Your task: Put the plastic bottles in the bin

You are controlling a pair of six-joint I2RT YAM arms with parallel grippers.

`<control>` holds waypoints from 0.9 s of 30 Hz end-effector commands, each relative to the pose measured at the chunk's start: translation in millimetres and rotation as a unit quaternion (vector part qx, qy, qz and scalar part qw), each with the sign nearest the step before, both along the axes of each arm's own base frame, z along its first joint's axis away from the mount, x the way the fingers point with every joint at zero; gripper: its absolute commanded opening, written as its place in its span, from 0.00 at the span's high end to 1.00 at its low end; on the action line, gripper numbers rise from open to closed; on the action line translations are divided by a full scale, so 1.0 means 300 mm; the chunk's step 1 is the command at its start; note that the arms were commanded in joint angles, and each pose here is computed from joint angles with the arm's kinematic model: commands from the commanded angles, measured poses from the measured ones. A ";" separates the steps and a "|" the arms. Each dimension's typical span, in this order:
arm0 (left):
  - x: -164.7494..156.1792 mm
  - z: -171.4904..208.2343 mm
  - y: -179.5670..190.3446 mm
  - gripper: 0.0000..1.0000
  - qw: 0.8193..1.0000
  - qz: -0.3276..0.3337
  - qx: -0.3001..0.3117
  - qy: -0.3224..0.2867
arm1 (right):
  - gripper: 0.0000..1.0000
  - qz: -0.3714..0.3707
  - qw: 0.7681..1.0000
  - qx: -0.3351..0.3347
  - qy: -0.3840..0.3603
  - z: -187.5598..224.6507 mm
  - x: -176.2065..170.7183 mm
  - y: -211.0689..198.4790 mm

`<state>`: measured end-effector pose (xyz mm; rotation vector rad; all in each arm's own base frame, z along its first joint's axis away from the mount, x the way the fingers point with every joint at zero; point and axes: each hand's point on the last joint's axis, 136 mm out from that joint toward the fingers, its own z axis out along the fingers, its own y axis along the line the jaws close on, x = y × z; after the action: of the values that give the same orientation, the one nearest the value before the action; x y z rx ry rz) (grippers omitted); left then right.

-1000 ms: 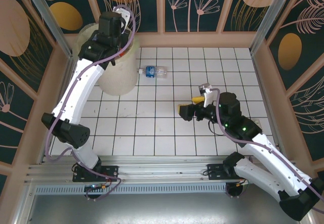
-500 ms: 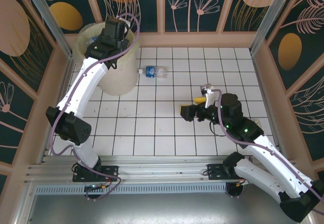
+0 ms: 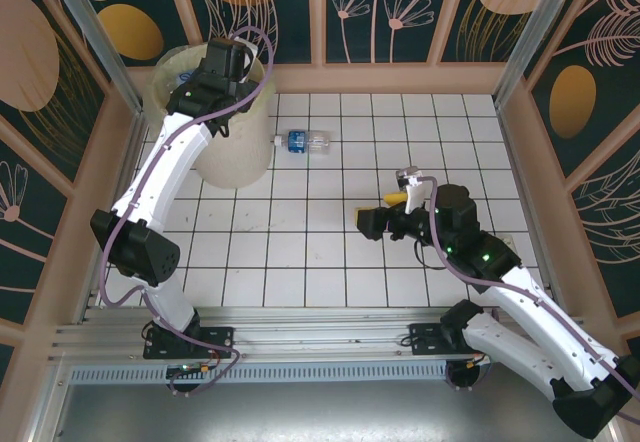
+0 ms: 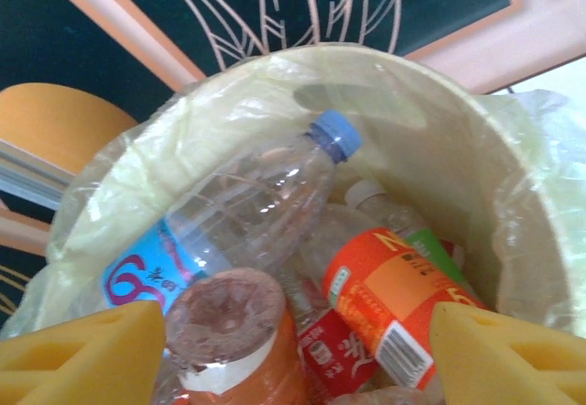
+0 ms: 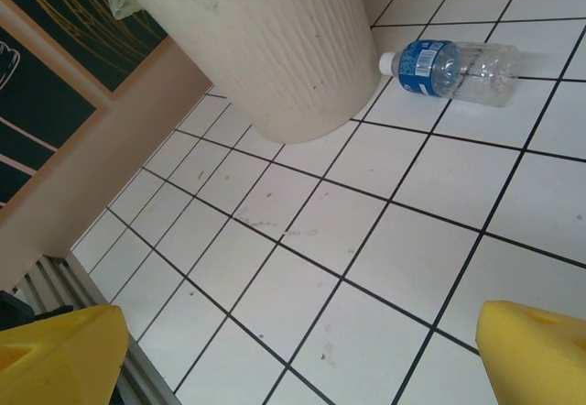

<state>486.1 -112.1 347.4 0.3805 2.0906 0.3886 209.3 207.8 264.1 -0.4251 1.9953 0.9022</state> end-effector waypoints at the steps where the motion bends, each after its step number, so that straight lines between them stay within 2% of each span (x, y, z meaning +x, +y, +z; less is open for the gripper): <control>1: -0.037 0.062 -0.040 0.24 0.998 -0.028 -0.061 -0.007 | 0.02 -0.023 1.000 0.003 -0.018 0.048 0.019 -0.021; 7: -0.100 0.203 -0.111 0.22 0.981 -0.073 -0.173 -0.052 | 0.04 -0.098 0.995 -0.002 -0.012 0.025 0.074 -0.082; 12: -0.184 0.268 -0.196 0.22 0.946 -0.140 -0.280 -0.084 | 0.04 -0.162 0.987 -0.014 0.006 -0.021 0.108 -0.141; 16: -0.281 0.273 -0.279 0.21 0.902 -0.209 -0.371 -0.077 | 0.04 -0.247 0.968 -0.029 0.040 -0.062 0.139 -0.233; 18: -0.335 0.265 -0.325 0.20 0.873 -0.247 -0.416 -0.061 | 0.04 -0.283 0.957 -0.038 0.059 -0.090 0.148 -0.283; 20: -0.395 0.248 -0.375 0.18 0.836 -0.291 -0.463 -0.042 | 0.04 -0.305 0.948 -0.050 0.078 -0.121 0.150 -0.325; 25: -0.531 0.187 -0.452 0.10 0.759 -0.365 -0.539 0.008 | 0.02 -0.381 0.915 -0.081 0.106 -0.179 0.159 -0.491; 27: -0.580 0.148 -0.484 0.04 0.742 -0.381 -0.551 0.031 | 0.01 -0.413 0.898 -0.104 0.114 -0.208 0.155 -0.558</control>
<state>348.3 -236.9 357.7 0.3574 1.8096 -1.0757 262.6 67.1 210.1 0.3498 2.1614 0.3257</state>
